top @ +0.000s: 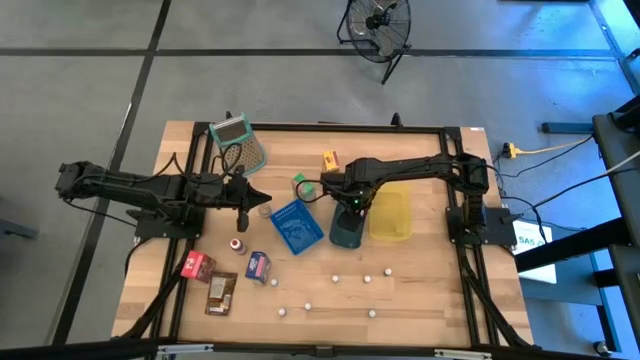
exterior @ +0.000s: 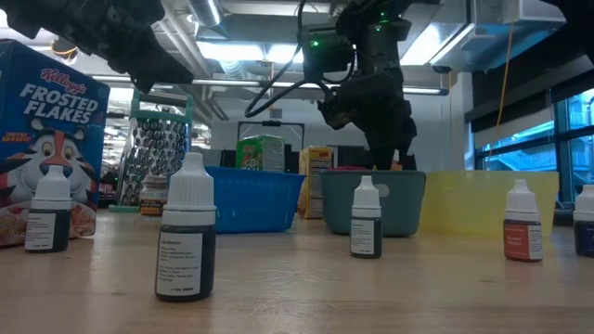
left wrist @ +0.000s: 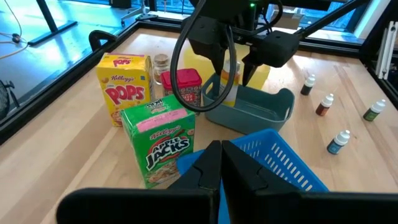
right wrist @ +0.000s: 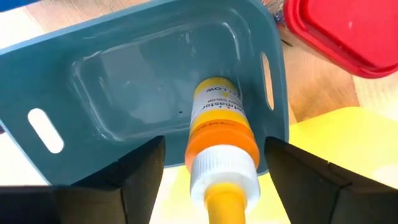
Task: Pick & Place Kitchen Items
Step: Put the green cereal box into the yellow bin
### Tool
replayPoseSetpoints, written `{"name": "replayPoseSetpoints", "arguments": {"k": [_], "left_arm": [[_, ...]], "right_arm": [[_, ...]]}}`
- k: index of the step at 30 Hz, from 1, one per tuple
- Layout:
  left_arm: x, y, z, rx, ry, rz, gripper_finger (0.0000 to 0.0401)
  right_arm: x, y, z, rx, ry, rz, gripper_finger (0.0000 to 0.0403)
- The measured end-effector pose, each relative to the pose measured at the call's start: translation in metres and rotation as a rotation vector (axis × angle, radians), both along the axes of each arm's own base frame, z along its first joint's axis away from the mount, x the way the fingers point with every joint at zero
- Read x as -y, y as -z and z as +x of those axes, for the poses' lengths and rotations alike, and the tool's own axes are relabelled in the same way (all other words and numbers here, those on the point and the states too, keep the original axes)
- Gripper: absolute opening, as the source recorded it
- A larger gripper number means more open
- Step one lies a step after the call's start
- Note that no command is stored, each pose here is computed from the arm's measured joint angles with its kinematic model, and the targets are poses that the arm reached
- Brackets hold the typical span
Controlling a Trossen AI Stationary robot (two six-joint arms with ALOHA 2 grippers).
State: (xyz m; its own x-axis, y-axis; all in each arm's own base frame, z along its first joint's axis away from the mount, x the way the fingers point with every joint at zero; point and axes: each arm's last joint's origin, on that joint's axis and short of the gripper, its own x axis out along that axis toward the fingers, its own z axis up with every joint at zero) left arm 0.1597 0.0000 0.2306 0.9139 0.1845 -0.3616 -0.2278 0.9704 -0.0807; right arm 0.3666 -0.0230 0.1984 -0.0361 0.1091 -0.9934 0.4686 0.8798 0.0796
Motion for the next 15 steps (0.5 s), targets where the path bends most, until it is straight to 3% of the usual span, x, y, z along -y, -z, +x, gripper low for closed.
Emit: {"name": "replayPoseSetpoints", "arguments": {"k": [15], "left_arm": [[0.0,0.0,0.0,0.001,-0.002,-0.006,0.0004]], "right_arm": [[-0.0001,-0.0042,-0.0011,-0.02,0.002,0.001,0.0277]]}}
